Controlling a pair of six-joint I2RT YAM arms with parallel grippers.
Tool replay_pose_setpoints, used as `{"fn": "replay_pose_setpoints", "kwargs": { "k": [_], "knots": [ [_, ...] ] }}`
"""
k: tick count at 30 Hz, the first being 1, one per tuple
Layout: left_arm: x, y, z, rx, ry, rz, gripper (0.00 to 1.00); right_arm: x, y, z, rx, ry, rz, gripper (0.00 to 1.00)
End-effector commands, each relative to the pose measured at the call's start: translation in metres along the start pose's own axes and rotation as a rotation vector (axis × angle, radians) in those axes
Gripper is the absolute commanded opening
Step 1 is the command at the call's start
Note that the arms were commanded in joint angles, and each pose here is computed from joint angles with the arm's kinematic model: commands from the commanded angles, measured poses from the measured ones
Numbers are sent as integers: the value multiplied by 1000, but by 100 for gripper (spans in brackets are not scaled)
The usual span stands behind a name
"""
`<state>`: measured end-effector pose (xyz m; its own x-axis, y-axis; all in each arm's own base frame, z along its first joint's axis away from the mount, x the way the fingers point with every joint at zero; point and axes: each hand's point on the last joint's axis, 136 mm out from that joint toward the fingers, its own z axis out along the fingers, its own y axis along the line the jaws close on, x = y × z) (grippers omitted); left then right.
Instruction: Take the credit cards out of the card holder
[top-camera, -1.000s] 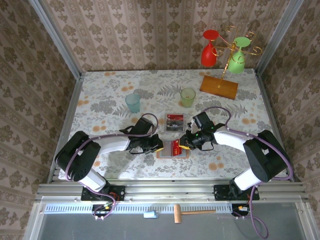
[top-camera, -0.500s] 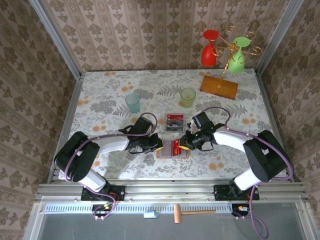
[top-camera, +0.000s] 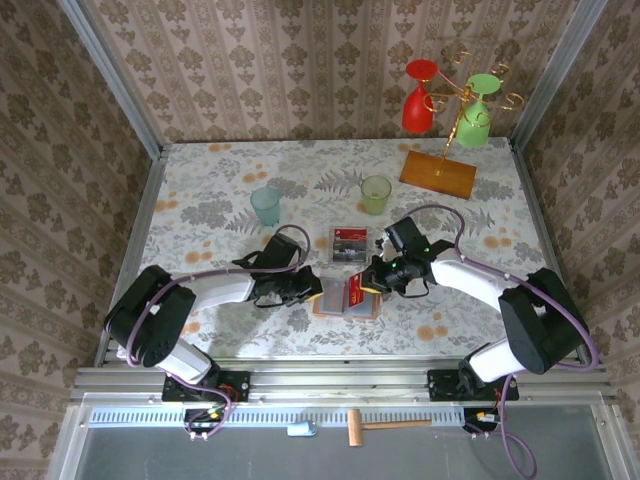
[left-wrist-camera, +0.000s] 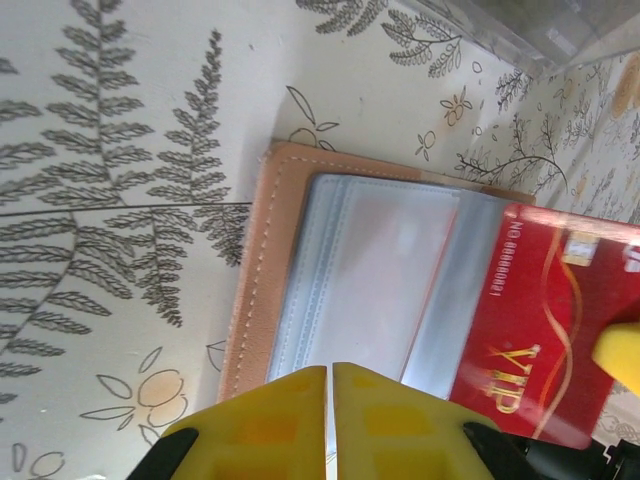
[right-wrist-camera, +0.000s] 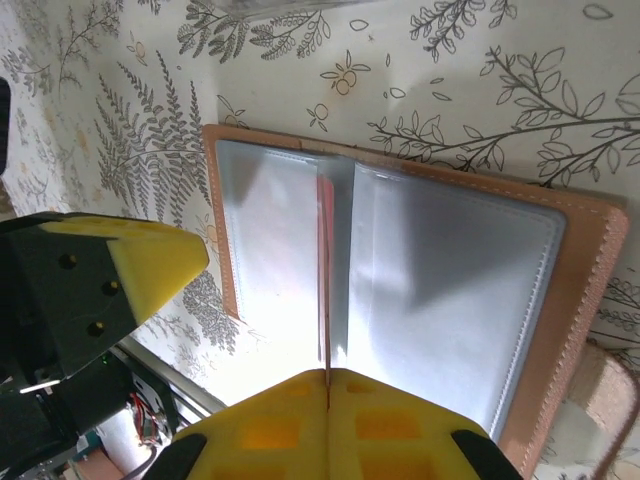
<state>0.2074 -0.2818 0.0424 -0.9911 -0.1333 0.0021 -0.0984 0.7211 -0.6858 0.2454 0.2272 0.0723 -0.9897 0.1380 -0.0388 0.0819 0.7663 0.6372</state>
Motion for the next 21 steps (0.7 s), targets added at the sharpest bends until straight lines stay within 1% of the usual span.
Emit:
{"fn": "replay_pose_setpoints", "kwargs": {
  "k": [1, 6, 11, 16, 21],
  "knots": [
    [-3, -2, -8, 25, -22, 8, 11, 1, 0, -12, 64, 2, -62, 4],
    [-6, 2, -13, 27, -34, 3, 11, -1, 2, -22, 120, 34, -172, 2],
    [0, 11, -5, 17, 8, -7, 11, -10, 2, -36, 206, 46, -306, 0],
    [5, 16, 3, 9, 30, -13, 11, -20, 2, -48, 281, 38, -354, 1],
    [12, 24, 6, -12, 44, -23, 11, -27, 8, -56, 287, 11, -375, 2]
  ]
}}
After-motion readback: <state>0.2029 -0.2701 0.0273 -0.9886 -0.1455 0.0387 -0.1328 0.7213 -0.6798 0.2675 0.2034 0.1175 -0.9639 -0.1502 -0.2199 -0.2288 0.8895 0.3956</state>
